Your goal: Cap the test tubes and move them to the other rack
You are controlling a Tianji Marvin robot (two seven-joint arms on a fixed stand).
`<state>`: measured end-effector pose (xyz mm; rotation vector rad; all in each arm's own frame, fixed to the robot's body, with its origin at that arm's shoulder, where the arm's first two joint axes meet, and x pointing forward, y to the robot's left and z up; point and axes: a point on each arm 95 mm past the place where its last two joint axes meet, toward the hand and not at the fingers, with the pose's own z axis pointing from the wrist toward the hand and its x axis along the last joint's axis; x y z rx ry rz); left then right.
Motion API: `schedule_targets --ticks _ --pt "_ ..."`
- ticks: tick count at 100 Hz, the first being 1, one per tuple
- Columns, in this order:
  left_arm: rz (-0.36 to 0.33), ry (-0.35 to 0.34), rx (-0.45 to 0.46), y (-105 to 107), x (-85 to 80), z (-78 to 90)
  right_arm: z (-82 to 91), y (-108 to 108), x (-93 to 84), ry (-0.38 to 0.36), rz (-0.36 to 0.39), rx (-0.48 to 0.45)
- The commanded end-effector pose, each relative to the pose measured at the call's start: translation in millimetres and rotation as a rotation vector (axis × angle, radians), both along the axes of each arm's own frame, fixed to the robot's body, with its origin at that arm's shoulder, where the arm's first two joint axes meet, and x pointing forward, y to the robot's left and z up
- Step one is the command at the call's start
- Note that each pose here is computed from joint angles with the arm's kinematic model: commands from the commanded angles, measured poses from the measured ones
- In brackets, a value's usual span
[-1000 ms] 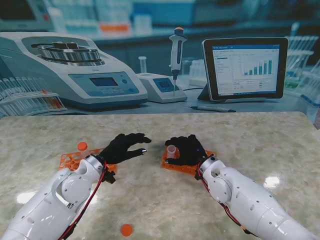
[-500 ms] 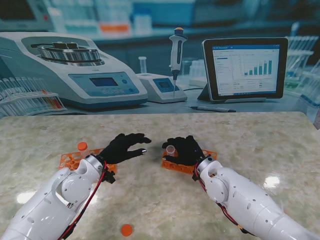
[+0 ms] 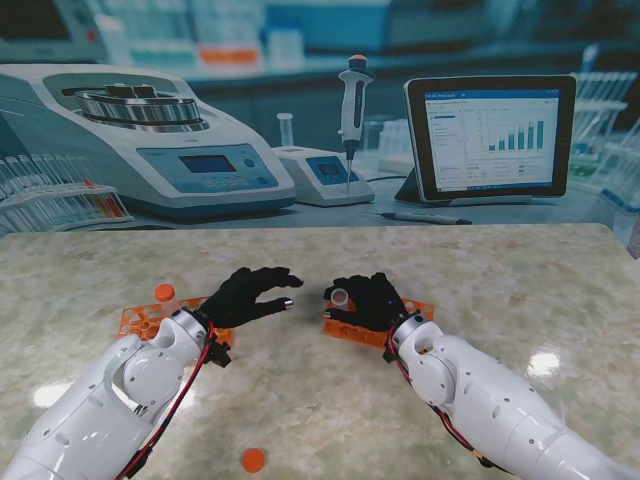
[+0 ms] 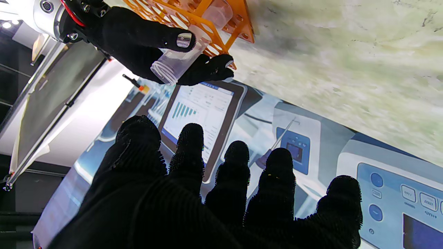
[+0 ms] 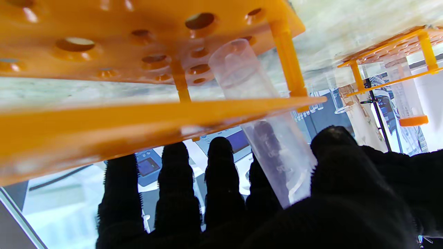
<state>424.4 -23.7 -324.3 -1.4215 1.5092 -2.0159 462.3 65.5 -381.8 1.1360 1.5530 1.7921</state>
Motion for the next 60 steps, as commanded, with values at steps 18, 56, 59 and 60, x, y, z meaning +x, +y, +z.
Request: schedule_targets --ticks 18,56,59,60 --pt "-0.002 0.001 0.004 0.4 -0.2 -0.1 -0.4 0.1 -1.6 0.0 -0.008 0.021" --pt "0.0 0.001 0.005 0.8 0.1 -0.1 5.9 0.9 -2.8 -0.007 -0.012 0.059" --pt "0.0 0.001 0.004 0.9 0.2 -0.1 6.1 0.8 -2.9 -0.005 -0.012 0.061" --pt "0.0 0.001 0.004 0.9 0.2 -0.1 6.2 0.8 -2.9 -0.005 -0.012 0.061"
